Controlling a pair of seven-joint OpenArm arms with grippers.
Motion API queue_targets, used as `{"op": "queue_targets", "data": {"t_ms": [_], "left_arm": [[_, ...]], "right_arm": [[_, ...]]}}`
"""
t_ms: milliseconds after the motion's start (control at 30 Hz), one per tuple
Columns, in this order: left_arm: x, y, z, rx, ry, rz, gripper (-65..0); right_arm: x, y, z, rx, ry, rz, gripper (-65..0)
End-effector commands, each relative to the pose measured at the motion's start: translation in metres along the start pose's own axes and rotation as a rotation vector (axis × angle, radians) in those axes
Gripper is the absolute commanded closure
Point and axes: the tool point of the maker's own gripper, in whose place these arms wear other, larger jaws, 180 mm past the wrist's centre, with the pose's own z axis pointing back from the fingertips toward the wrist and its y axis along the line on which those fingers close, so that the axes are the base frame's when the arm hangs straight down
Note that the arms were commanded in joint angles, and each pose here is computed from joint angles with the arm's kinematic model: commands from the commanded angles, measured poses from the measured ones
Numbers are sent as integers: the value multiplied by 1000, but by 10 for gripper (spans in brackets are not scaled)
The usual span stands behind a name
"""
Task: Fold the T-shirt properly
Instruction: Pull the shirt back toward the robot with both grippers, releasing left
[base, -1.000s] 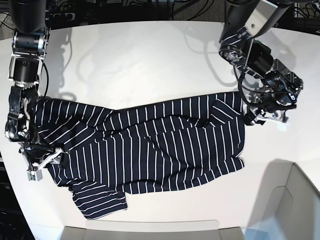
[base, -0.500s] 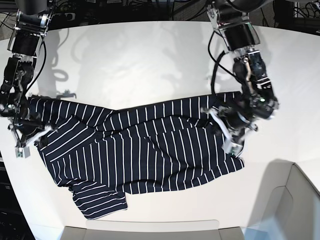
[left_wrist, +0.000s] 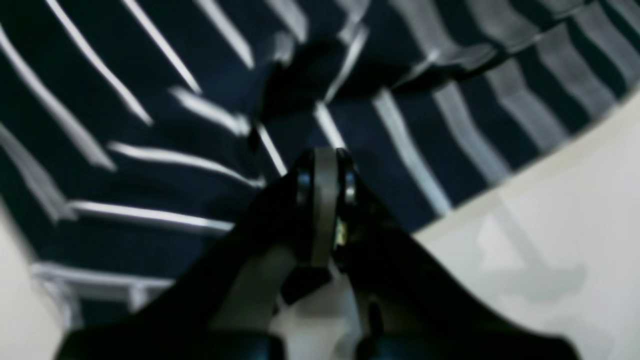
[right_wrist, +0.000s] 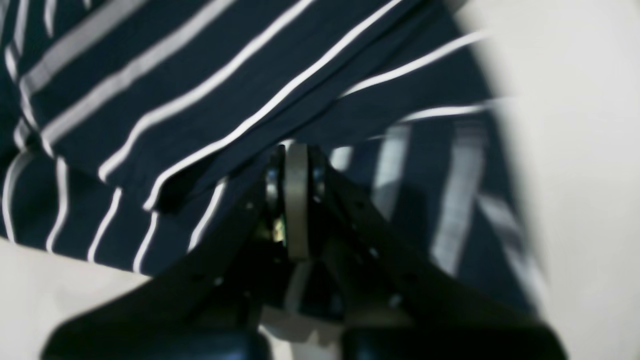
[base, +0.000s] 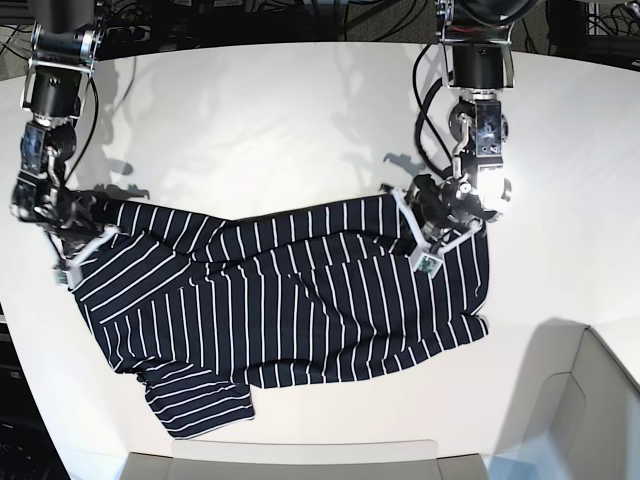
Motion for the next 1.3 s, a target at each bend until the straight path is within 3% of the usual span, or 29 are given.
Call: {"op": "queue_targets", "data": {"t_ms": [0,200,500,600,733,833,933,1267], "left_arm": [[-3,11,-5,40,50,-26,0],[-59,36,-17,99,166,-39,0],[-133,90,9,187,265,50,0],[-146,92,13,193,277,45,0],[-175,99,24,207,327,44,0],[-206,95,33,189,382,34,0],[-232,78,39,100,416,-13,0],[-301,49,62,55,508,13,0]], "right_arm": [[23,-3,5,-8,-47,32,0],[10,-6,-3,-79,14,128,0],[-19,-19,3,-118,76,182,0],[-25,-10,6,-89,77,233,0],[-39,9,15,5,142,380,0],[-51,11,18,17,183,412,0],[-61,15,21,22,192,427,0],[-85,36,40,51,182,514,0]]}}
